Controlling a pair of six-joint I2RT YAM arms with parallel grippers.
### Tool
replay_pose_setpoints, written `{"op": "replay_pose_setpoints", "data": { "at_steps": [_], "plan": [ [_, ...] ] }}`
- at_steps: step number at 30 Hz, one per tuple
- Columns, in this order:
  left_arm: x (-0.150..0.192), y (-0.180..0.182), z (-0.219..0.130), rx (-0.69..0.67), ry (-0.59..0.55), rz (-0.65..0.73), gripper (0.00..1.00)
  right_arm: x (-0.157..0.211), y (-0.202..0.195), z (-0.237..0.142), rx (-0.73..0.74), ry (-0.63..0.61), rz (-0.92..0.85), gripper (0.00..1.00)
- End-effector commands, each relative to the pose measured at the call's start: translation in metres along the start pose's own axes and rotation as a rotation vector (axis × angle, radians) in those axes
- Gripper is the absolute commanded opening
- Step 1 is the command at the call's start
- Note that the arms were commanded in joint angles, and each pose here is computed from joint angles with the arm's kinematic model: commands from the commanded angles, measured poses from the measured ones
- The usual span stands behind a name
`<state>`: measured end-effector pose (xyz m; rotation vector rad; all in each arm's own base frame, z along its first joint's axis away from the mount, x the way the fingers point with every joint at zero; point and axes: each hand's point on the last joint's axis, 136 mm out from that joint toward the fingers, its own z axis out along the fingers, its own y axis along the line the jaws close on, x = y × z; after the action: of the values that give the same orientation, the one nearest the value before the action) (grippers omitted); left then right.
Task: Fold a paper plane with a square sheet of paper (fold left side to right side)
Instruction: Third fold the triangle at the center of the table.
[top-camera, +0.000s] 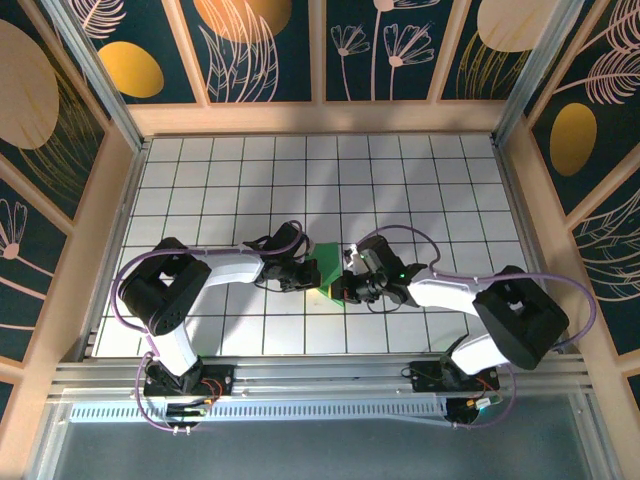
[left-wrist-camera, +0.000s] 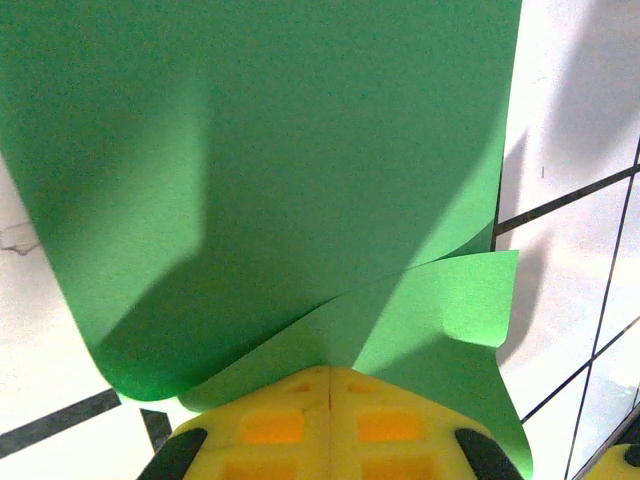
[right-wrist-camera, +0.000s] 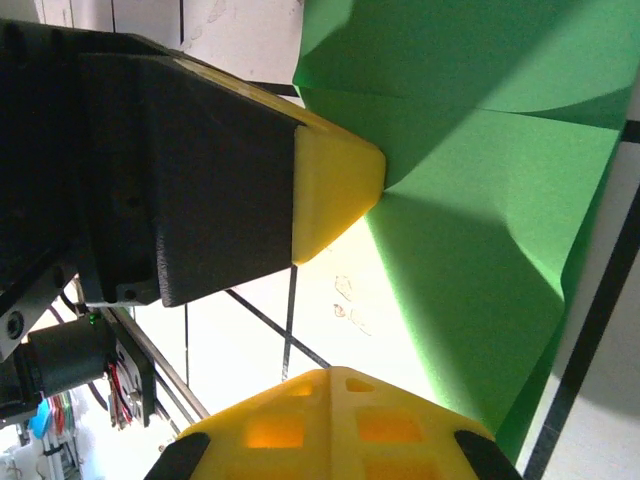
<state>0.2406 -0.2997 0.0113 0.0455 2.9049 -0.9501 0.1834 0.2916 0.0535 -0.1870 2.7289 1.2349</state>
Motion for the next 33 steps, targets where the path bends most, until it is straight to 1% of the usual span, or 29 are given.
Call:
{"op": "replay_pose_setpoints", "data": {
  "at_steps": [1,14,33],
  "plan": [
    [0.016,0.040,0.010,-0.155,0.046,-0.049,0.00,0.002,-0.003,0.004,-0.013,0.000,0.040,0.00],
    [0.017,0.040,0.011,-0.155,0.049,-0.049,0.00,0.012,-0.021,0.012,0.036,0.038,0.082,0.00],
    [0.017,0.041,0.011,-0.158,0.047,-0.050,0.00,0.020,-0.033,0.016,0.066,0.057,0.119,0.00]
  ]
}}
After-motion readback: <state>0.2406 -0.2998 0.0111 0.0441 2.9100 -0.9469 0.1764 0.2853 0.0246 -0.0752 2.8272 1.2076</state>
